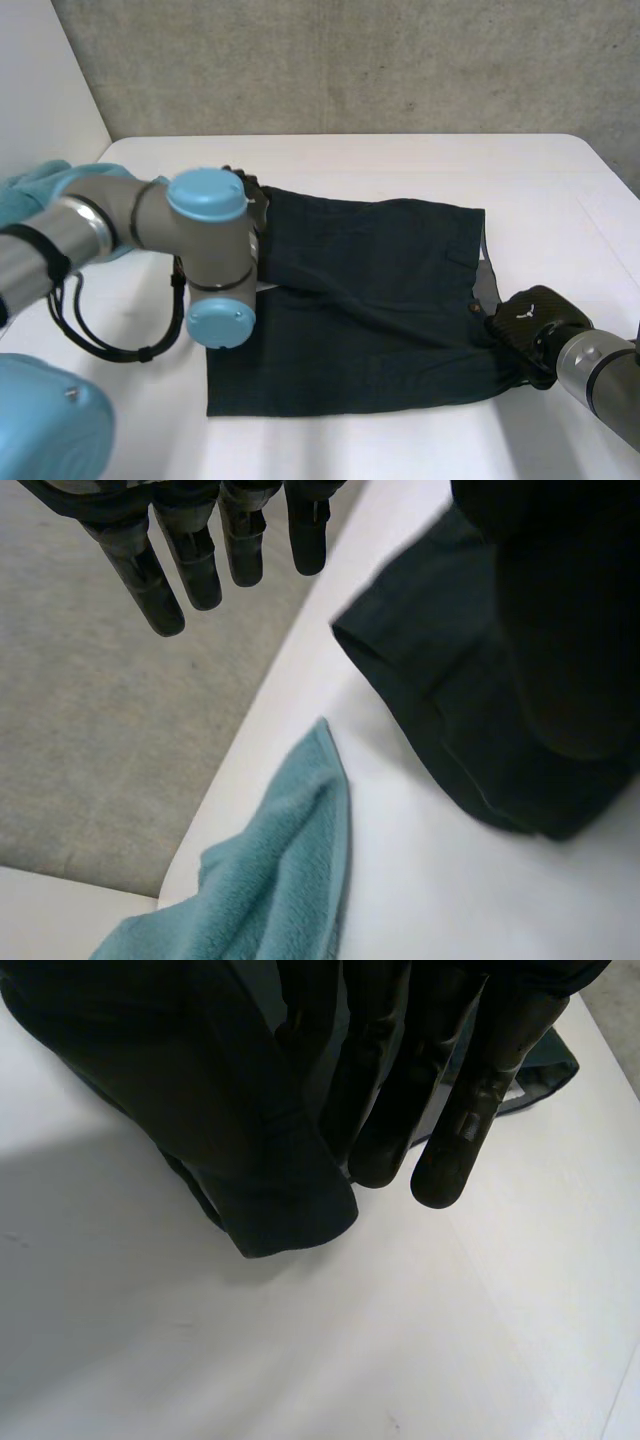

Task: Fold the laundry.

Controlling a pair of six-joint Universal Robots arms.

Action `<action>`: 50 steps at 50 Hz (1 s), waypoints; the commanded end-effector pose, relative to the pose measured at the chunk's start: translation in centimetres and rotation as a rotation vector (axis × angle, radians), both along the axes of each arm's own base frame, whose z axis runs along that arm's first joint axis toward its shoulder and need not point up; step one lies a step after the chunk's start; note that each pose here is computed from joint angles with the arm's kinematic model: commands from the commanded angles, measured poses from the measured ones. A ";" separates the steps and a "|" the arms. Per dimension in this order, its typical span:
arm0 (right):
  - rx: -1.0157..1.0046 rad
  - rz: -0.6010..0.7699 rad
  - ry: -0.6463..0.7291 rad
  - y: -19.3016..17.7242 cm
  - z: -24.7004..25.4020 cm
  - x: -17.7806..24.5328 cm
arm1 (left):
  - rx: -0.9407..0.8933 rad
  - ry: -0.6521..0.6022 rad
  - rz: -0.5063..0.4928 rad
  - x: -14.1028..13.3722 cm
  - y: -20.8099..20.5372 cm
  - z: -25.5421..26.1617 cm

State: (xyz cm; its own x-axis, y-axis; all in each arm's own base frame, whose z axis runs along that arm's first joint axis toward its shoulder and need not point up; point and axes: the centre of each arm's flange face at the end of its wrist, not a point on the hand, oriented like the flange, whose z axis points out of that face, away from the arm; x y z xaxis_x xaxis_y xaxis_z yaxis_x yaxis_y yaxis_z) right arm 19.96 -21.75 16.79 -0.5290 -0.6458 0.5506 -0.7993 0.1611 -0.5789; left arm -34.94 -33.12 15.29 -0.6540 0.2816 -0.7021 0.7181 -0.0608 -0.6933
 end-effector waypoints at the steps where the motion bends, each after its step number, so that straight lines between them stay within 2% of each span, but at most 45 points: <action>1: 0.001 -0.041 -0.064 -0.4 0.4 0.2 | 0.062 0.225 -0.025 2.6 4.5 6.8; 11: -0.002 -0.055 -0.126 -0.7 0.6 0.4 | 0.443 0.157 -0.086 7.6 15.6 6.1; 15: 0.001 -0.051 -0.133 -0.7 0.6 0.5 | 0.526 0.140 -0.089 8.8 18.1 4.6; 20: 0.004 -0.048 -0.133 -0.6 0.6 0.5 | 0.564 0.117 -0.075 9.6 18.9 2.6; 27: 0.013 -0.050 -0.130 -0.4 0.4 0.4 | 0.569 0.113 -0.068 9.0 18.2 0.2; 38: -0.004 -0.054 -0.135 0.2 1.1 0.1 | 0.464 0.132 -0.006 8.9 17.0 0.1; 50: 0.004 -0.056 -0.135 0.7 1.0 -0.1 | 0.470 0.123 -0.020 9.0 17.9 0.0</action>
State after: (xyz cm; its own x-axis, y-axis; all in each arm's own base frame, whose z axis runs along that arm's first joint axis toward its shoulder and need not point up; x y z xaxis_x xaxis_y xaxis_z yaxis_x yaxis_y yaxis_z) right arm 19.85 -21.29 17.98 -0.6359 -0.6091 0.4740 -0.7026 0.2028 -0.6820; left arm -26.02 -15.56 15.13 -0.7173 0.5599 -0.4147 0.6317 0.2713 -0.7262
